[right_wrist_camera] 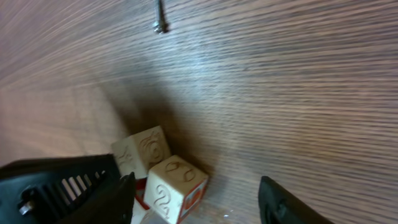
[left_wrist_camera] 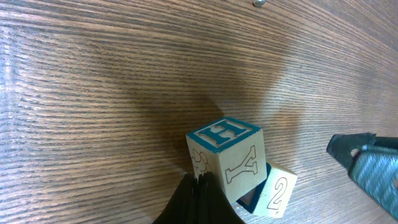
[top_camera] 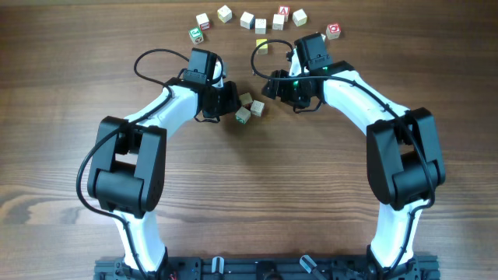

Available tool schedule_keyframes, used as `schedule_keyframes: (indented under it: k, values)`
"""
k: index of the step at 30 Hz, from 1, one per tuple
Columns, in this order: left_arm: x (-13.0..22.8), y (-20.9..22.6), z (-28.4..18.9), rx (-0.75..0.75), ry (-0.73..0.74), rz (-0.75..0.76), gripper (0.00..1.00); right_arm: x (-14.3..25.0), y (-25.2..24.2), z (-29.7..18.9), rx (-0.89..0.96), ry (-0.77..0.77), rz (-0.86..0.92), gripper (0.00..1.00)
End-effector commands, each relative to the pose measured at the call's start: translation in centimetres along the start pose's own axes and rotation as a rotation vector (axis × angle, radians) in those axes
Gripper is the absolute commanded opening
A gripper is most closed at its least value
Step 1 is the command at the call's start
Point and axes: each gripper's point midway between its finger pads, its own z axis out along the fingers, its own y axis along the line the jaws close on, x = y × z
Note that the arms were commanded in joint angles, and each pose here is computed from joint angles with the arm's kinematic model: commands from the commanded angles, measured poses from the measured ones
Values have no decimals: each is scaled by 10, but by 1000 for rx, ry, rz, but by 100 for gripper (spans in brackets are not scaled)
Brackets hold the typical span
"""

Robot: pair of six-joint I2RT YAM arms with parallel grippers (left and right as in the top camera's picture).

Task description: Form a circle

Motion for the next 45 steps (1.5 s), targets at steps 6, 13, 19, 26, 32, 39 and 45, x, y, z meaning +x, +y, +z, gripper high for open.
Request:
schedule_keyframes:
  k: [6,13,19,26,32,39,45]
  values:
    - [-3,-5,-8,0,-24,16,4,12,4,9,96,-6,-112,67]
    - [-3,-5,-8,1,-24,16,4,21,15,20,183,-48,-200,68]
    - [-3,-5,-8,0,-23,16,4,18,9,18,213,-63,-173,68]
    - [-3,-5,-8,1,-24,16,4,20,5,23,225,-56,-170,68]
    - [-3,-5,-8,1,-24,16,4,21,4,28,218,-49,-165,68]
    - [-3,-5,-8,0,-24,16,4,21,5,28,212,-47,-166,68]
    - [-3,-5,-8,1,-24,16,4,23,2,30,218,-38,-163,68]
